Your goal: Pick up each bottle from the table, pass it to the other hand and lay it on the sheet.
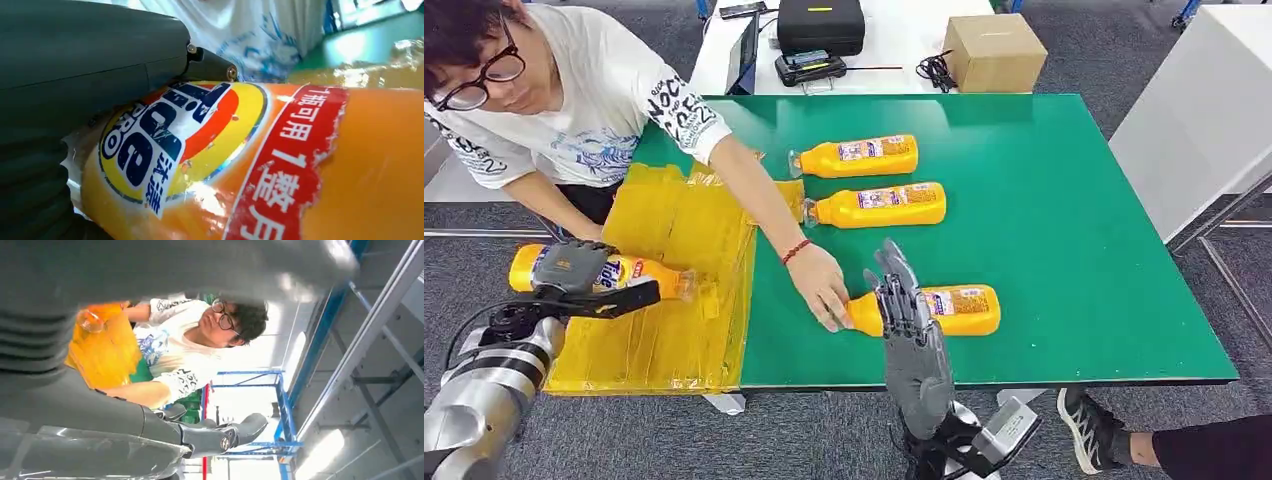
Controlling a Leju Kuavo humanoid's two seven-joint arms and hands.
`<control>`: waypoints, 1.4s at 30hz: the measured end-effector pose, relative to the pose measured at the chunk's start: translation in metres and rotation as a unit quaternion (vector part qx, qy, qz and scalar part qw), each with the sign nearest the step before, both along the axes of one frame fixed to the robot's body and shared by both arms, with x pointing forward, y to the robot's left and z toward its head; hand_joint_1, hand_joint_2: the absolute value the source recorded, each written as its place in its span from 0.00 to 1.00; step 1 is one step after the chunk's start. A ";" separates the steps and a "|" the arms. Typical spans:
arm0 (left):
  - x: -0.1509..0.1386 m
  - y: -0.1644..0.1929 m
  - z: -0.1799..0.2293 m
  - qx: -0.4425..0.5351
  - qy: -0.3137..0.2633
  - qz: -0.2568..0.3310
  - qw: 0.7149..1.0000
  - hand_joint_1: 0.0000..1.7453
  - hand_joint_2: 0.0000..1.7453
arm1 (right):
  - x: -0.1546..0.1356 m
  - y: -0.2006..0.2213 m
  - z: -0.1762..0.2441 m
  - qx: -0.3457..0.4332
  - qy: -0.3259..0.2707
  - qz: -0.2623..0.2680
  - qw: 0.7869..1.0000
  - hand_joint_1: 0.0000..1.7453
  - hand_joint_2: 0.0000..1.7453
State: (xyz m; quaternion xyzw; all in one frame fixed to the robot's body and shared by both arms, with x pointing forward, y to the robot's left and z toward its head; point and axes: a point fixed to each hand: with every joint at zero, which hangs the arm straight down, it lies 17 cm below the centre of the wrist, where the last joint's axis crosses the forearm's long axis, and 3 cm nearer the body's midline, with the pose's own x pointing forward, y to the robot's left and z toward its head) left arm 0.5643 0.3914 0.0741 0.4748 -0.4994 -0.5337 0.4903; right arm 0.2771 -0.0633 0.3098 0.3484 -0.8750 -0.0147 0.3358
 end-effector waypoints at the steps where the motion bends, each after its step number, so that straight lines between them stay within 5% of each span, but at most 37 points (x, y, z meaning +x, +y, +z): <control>1: 0.000 -0.001 -0.002 -0.005 0.004 -0.001 1.000 1.00 1.00 | 0.000 0.000 -0.001 -0.001 0.001 0.001 1.000 0.00 1.00; 8: -0.004 -0.014 -0.008 -0.039 0.013 -0.022 0.999 1.00 1.00 | 0.003 0.002 -0.008 -0.003 0.012 0.003 1.000 0.00 1.00; 20: -0.006 -0.100 0.007 -0.169 -0.036 -0.078 0.982 1.00 1.00 | 0.009 0.010 -0.023 -0.018 0.031 0.002 0.999 0.00 1.00; 28: -0.013 -0.124 0.006 -0.145 -0.045 -0.097 0.984 1.00 1.00 | 0.011 0.013 -0.029 -0.023 0.039 0.004 0.999 0.00 1.00; 42: -0.015 -0.127 -0.029 -0.025 0.025 -0.106 0.994 1.00 1.00 | 0.012 0.016 -0.035 -0.029 0.045 0.011 0.999 0.00 1.00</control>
